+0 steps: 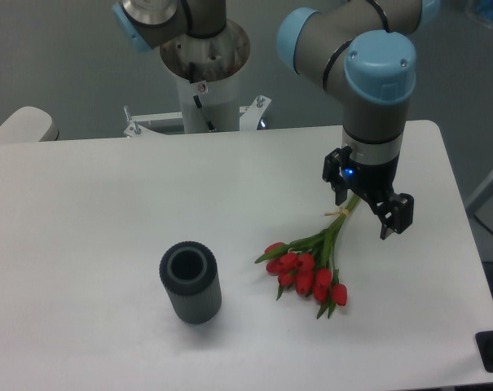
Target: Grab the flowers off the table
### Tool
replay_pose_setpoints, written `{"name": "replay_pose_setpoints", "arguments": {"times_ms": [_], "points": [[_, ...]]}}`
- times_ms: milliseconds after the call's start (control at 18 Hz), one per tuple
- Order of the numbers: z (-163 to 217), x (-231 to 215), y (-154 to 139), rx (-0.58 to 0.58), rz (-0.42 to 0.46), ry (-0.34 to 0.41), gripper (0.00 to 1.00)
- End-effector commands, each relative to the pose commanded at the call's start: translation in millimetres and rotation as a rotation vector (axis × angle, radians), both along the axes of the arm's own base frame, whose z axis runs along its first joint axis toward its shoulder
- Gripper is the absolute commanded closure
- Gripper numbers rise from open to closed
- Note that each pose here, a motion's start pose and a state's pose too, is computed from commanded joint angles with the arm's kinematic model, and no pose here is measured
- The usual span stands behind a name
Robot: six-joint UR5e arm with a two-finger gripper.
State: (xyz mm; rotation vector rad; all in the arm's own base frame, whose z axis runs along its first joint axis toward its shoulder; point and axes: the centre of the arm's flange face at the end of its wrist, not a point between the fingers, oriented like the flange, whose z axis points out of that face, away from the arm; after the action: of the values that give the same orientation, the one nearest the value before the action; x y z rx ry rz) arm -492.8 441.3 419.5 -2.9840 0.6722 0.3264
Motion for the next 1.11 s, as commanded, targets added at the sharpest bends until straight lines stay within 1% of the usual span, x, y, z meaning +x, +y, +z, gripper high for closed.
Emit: {"name": "replay_pose_setpoints", "arguments": {"times_ms": [333, 444, 611, 778, 889, 1056, 1111], "points": [[-6.6, 0.3, -1.7, -0.009, 0.007, -0.011, 0.0], [-12.3, 2.1, -1.7, -0.017, 0.016, -0.026, 0.0], [-18.7, 4.5, -3.0, -0.019, 0.067, -0.052, 0.0], [-43.0, 11.6, -8.2, -0.038, 0.102, -0.094, 0.0], [-52.4, 13.0, -11.1, -0.041, 0.15, -0.115, 0.0], [-78.4, 10.2, -11.2, -0.044, 0.267, -0.157, 0.0], [-90.2, 6.4, -11.5, -0.043, 0.318, -0.179, 0.0]]}}
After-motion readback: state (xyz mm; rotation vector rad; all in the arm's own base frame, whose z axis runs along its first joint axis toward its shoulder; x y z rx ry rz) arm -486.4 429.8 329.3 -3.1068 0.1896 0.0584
